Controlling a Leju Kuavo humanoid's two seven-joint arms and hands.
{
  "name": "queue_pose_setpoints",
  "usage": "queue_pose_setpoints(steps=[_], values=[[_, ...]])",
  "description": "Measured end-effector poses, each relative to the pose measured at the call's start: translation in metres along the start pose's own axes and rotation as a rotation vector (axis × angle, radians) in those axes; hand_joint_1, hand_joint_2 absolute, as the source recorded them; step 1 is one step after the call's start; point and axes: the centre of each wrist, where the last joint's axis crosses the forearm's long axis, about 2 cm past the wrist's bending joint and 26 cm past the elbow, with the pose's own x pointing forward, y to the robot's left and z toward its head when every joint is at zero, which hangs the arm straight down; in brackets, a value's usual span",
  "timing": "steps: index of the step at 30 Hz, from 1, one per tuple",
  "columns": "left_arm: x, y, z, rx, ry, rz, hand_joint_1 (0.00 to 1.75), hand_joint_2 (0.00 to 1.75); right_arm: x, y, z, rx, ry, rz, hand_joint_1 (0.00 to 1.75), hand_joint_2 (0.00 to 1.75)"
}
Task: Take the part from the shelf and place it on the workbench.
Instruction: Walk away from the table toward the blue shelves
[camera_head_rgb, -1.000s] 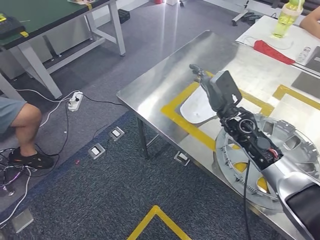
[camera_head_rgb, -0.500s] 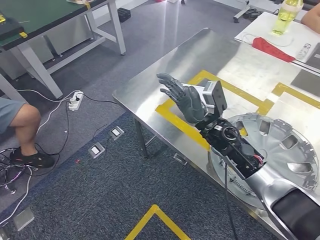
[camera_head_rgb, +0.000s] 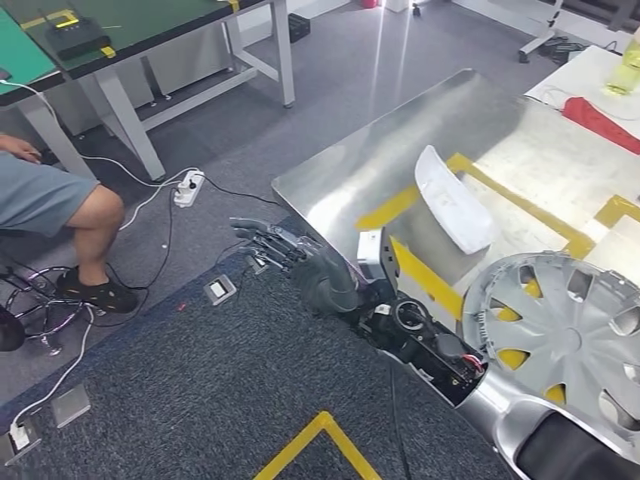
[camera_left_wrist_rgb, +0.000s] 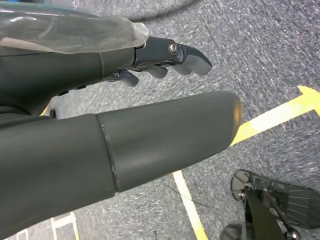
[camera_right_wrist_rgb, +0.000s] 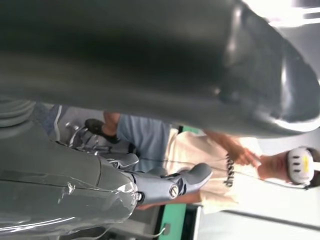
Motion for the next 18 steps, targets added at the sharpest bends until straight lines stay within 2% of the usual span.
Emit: queue_pose_setpoints(steps=[5,12,18], values=[[-0.002,0.001,0.000,0.004,0.003,-0.001,0.00,0.00,-0.008,0.015,-0.008,0.075,-0.007,-0.062,0.00,0.00],[0.000,-0.001,0.000,0.006,0.000,-0.004,0.00,0.00,-0.031,0.064,-0.021,0.232,-0.005,-0.168,0.00,0.00],[0.002,-0.001,0.000,0.009,-0.002,-0.003,0.00,0.00,-0.036,0.088,-0.029,0.304,-0.013,-0.197,0.00,0.00]])
